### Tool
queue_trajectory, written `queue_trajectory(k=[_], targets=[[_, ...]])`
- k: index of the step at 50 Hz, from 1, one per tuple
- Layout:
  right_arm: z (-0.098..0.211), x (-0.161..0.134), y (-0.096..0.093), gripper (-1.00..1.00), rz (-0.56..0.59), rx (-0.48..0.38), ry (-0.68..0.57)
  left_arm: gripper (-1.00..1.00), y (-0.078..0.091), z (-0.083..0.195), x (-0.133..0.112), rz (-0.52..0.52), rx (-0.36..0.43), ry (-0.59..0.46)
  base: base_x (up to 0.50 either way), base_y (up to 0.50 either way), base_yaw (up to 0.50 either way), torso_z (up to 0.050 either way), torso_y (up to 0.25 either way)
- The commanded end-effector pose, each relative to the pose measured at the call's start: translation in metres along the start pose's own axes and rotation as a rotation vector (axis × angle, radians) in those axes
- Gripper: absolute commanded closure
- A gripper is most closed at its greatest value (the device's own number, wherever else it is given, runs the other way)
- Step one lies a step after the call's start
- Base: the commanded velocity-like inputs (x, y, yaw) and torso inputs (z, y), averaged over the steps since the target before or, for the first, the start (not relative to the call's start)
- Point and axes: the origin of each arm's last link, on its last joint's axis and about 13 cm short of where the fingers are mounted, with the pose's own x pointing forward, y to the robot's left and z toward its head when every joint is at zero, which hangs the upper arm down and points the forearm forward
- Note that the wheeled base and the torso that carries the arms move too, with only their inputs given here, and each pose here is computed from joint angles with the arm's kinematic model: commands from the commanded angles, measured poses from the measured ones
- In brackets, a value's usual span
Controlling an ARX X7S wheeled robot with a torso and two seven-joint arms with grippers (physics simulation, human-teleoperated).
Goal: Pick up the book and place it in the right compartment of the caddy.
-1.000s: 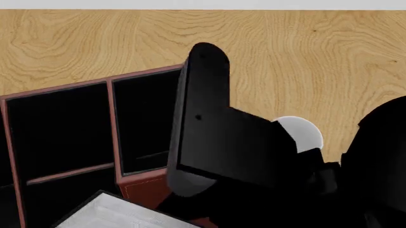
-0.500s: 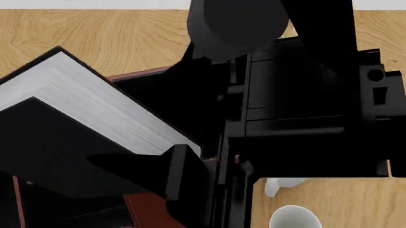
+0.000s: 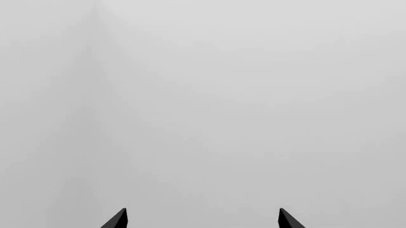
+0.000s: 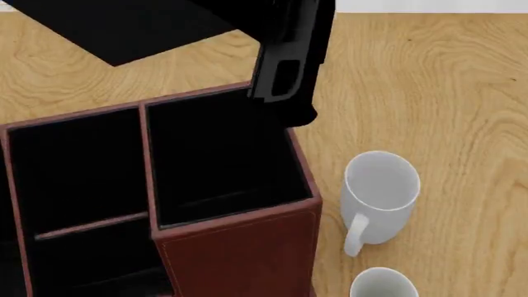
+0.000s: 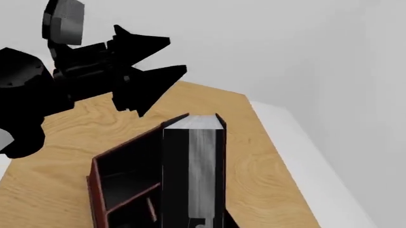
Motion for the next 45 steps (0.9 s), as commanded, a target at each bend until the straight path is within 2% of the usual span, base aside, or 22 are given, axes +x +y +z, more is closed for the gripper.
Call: queue_trajectory(k=[1, 6, 8, 9, 14, 24, 45], targets=[[0.033, 0.004, -0.04, 1.0, -0.059, -0.099, 0.136, -1.0, 0.0, 0.0, -0.001, -0.001, -0.005, 0.0, 0.0, 0.0, 0.0, 0.0, 0.0], [0.031, 0.013, -0.053, 1.0, -0.046, -0.122, 0.263, -1.0, 0.0, 0.001, -0.001, 0.0, -0.007, -0.002, 0.0, 0.0, 0.0, 0.0, 0.002], [0.03, 0.017, -0.058, 1.0, -0.035, -0.081, 0.289, -1.0, 0.0, 0.002, -0.001, -0.001, -0.004, -0.002, 0.0, 0.0, 0.0, 0.0, 0.0], [0.028, 0.019, -0.062, 1.0, -0.023, -0.078, 0.346, -1.0, 0.001, 0.002, -0.001, 0.001, -0.004, -0.002, 0.0, 0.0, 0.0, 0.0, 0.0], [0.024, 0.025, -0.071, 1.0, 0.0, -0.061, 0.435, -1.0, 0.001, 0.002, -0.002, 0.003, -0.003, -0.003, 0.0, 0.0, 0.0, 0.0, 0.0], [0.007, 0.035, -0.077, 1.0, 0.066, -0.045, 0.61, -1.0, 0.001, 0.001, -0.001, 0.006, -0.001, -0.002, 0.0, 0.0, 0.0, 0.0, 0.002], [-0.023, 0.058, -0.076, 1.0, 0.151, -0.025, 0.642, -1.0, 0.0, -0.002, 0.001, 0.003, 0.002, 0.006, 0.0, 0.0, 0.0, 0.0, 0.001]])
